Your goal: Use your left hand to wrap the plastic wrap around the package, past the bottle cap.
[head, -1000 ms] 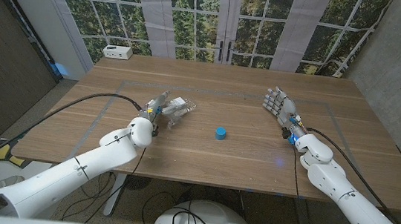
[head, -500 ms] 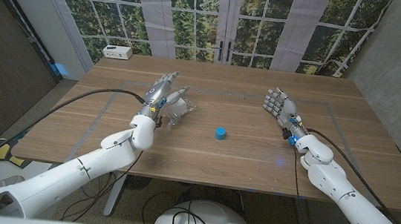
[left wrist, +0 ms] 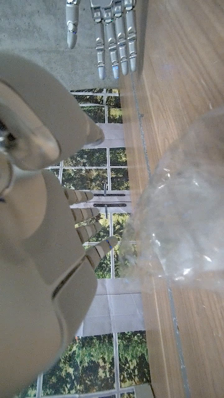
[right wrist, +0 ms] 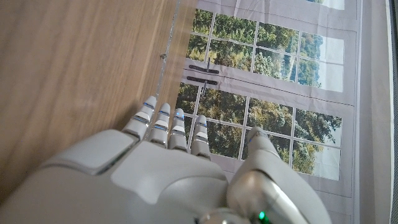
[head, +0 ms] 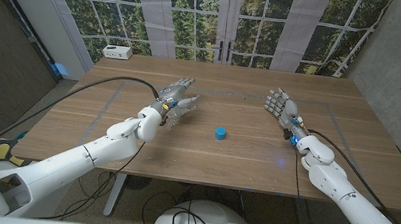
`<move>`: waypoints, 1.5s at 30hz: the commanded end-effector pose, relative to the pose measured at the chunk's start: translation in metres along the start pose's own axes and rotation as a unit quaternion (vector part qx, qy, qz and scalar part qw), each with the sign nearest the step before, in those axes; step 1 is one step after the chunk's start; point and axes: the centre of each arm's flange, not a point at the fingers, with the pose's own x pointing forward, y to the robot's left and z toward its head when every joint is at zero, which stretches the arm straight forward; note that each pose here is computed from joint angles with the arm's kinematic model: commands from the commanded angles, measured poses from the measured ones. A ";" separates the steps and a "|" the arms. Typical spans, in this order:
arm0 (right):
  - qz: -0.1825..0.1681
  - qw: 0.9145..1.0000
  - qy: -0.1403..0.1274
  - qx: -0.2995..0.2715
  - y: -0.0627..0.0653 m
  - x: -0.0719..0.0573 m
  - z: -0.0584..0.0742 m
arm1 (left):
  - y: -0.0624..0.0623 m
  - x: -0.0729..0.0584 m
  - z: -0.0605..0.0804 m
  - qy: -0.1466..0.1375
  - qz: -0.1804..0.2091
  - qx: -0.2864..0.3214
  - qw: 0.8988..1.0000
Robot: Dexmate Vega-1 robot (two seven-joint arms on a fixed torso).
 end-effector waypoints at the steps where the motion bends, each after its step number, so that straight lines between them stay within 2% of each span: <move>1: -0.004 1.000 0.001 0.002 -0.001 0.002 -0.002 | -0.001 -0.011 -0.002 0.027 0.019 0.068 0.997; 2: -0.004 1.000 0.000 0.005 -0.001 0.002 -0.002 | 0.000 -0.011 -0.003 0.035 0.011 0.072 0.997; 4: -0.005 1.000 0.002 0.002 0.000 0.004 -0.002 | -0.001 -0.017 -0.004 0.053 0.031 0.069 0.996; 5: -0.002 1.000 0.002 0.003 0.000 0.005 -0.003 | 0.000 -0.019 -0.005 0.060 0.027 0.075 0.995; 7: -0.004 1.000 0.003 0.001 0.001 0.006 -0.002 | -0.001 -0.021 -0.002 0.086 0.017 0.119 0.989; 9: -0.003 1.000 -0.001 0.002 0.002 0.006 -0.002 | -0.002 -0.016 -0.001 0.113 -0.033 0.148 0.982; 11: -0.004 1.000 -0.001 0.001 0.002 0.008 -0.001 | -0.008 -0.017 -0.007 0.112 -0.031 0.112 0.987; 15: -0.004 1.000 -0.001 -0.001 0.003 0.008 0.000 | -0.015 -0.013 -0.006 0.113 -0.049 0.148 0.981; 16: -0.005 1.000 -0.002 0.000 0.002 0.008 0.000 | -0.016 -0.009 -0.007 0.116 -0.072 0.146 0.980; 18: -0.007 1.000 -0.001 -0.002 0.002 0.007 0.000 | -0.018 -0.007 -0.011 0.115 -0.078 0.129 0.982; 20: -0.006 1.000 -0.001 -0.004 0.002 0.007 0.001 | -0.019 -0.003 -0.010 0.120 -0.099 0.137 0.978; 22: -0.009 1.000 -0.001 -0.007 0.001 0.007 0.002 | -0.021 -0.003 -0.009 0.113 -0.079 0.139 0.981; 24: -0.010 1.000 -0.002 -0.006 0.000 0.007 0.003 | -0.021 0.000 -0.008 0.101 -0.088 0.141 0.981; 25: -0.012 1.000 -0.001 -0.006 0.000 0.007 0.003 | -0.021 0.000 -0.006 0.103 -0.076 0.148 0.981; 29: -0.012 1.000 -0.001 -0.002 0.000 0.007 0.003 | -0.022 0.003 0.000 0.082 -0.059 0.177 0.979; 30: -0.011 1.000 -0.001 -0.003 -0.001 0.007 0.002 | -0.023 0.002 0.004 0.082 -0.029 0.195 0.977; 32: -0.013 1.000 0.000 -0.002 -0.001 0.007 0.002 | -0.023 0.002 0.005 0.080 -0.018 0.203 0.976; 36: -0.015 1.000 0.002 0.003 -0.002 0.007 0.001 | -0.020 -0.001 0.007 0.083 0.031 0.216 0.972; 39: -0.017 1.000 0.006 0.000 -0.003 0.008 0.001 | -0.019 -0.001 0.009 0.092 0.040 0.233 0.967; 44: -0.019 1.000 -0.001 0.004 -0.004 0.008 0.002 | -0.019 -0.003 0.012 0.077 0.056 0.240 0.966; 45: -0.021 1.000 -0.001 0.005 -0.005 0.008 0.002 | -0.019 -0.003 0.013 0.084 0.054 0.241 0.965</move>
